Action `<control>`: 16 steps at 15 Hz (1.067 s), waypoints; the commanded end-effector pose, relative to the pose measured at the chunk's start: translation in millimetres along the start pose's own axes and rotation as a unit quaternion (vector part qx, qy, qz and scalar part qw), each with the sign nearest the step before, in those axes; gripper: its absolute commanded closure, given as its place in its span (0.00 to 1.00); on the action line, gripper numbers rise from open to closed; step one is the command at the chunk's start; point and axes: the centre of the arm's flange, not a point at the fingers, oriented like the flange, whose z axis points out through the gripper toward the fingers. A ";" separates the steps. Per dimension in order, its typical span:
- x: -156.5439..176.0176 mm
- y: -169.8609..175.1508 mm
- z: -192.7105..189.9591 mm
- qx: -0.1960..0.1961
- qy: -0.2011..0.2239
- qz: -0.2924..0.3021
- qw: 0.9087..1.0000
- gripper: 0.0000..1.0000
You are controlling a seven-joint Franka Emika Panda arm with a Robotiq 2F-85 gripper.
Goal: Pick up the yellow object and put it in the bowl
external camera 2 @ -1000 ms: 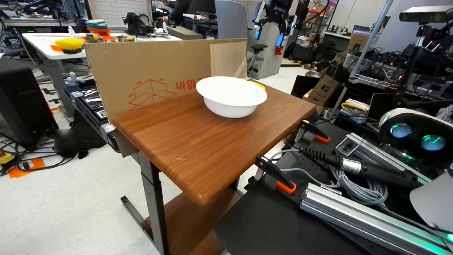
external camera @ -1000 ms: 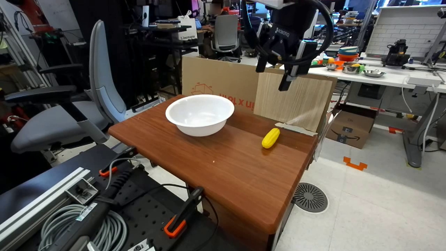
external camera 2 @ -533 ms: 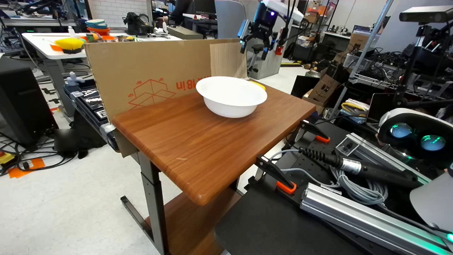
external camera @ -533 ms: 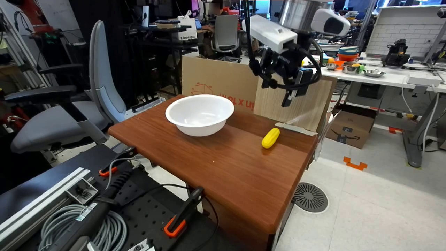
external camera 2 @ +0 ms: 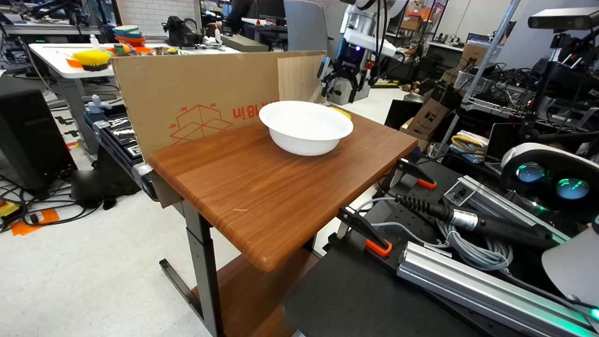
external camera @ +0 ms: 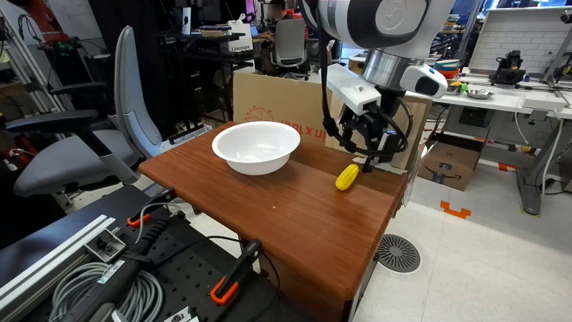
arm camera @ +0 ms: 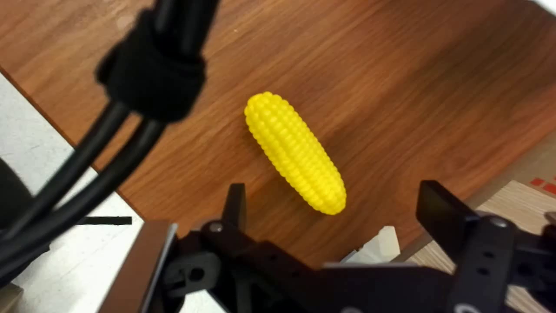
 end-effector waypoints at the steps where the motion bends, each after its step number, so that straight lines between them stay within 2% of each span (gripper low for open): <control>1: 8.8 5.2 11.8 -0.001 -0.004 0.023 1.000 0.00; 9: 13.2 3.9 45.9 -0.011 -0.033 0.050 0.998 0.00; 10: 14.0 3.9 48.1 -0.008 -0.032 0.054 0.998 0.25; 11: 14.6 4.2 49.6 -0.008 -0.033 0.054 0.998 0.28; 16: 13.5 2.6 38.1 0.002 -0.021 0.058 0.998 0.66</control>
